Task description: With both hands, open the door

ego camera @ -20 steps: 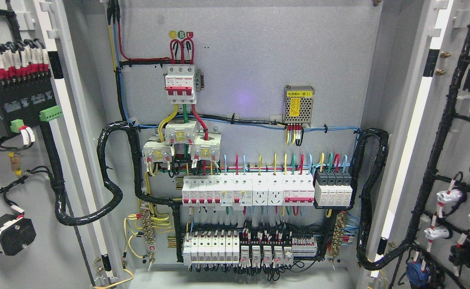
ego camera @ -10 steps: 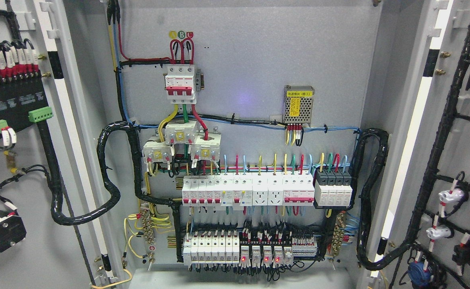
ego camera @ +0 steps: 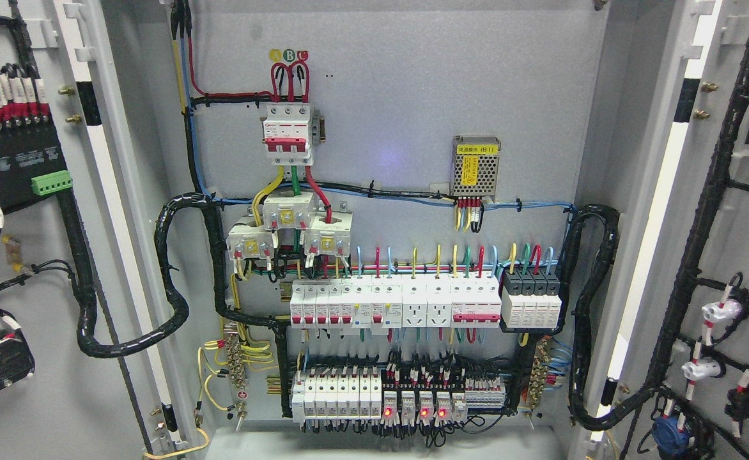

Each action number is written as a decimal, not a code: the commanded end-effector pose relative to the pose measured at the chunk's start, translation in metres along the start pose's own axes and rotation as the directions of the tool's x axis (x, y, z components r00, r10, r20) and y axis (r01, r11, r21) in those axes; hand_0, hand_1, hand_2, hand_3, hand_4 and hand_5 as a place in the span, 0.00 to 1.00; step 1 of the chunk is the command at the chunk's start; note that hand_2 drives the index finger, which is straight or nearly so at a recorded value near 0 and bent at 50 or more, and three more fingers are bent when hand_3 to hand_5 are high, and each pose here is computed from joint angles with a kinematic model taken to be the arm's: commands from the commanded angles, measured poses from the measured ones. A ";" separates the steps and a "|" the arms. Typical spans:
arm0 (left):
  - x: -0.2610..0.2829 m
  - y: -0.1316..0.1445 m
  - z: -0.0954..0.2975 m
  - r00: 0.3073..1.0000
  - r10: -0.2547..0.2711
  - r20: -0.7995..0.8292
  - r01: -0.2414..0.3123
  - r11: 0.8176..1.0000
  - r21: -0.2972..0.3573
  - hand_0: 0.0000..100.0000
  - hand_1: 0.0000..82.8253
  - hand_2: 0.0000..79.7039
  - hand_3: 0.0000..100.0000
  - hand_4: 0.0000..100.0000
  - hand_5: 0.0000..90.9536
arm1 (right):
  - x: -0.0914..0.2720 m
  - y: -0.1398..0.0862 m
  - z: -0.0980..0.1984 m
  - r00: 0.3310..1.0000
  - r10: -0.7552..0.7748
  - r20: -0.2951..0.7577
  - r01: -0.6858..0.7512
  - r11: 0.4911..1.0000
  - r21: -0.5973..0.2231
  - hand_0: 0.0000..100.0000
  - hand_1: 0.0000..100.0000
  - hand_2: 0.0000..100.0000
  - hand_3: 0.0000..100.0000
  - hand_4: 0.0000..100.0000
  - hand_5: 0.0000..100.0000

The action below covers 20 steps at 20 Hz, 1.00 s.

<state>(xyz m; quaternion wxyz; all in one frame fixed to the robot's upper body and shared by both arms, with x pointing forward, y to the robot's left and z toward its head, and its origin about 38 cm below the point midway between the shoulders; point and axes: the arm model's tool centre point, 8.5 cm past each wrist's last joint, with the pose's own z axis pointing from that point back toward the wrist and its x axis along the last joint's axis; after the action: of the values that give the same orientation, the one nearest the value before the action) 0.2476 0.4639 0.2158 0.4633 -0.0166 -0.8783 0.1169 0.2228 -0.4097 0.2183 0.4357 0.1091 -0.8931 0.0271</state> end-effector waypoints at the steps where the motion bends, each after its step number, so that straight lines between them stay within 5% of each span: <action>1: 0.008 0.013 -0.009 0.999 -0.039 0.001 0.039 0.999 0.000 0.00 0.00 0.00 0.00 0.00 0.00 | -0.003 -0.014 0.009 1.000 0.013 -0.019 -0.013 0.999 -0.045 0.00 0.00 0.00 0.00 0.00 0.00; 20: 0.007 -0.022 0.006 0.999 0.014 -0.041 -0.018 0.995 -0.097 0.00 0.00 0.00 0.00 0.00 0.00 | 0.004 -0.031 0.018 1.000 -0.007 -0.006 0.006 0.994 -0.108 0.00 0.00 0.00 0.00 0.00 0.00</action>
<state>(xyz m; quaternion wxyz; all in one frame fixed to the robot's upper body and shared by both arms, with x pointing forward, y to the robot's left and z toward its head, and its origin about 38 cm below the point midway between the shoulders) 0.2444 0.4615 0.2200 0.4743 -0.0229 -0.8749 0.0947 0.2163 -0.4358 0.2099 0.4412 0.0979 -0.8919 -0.0175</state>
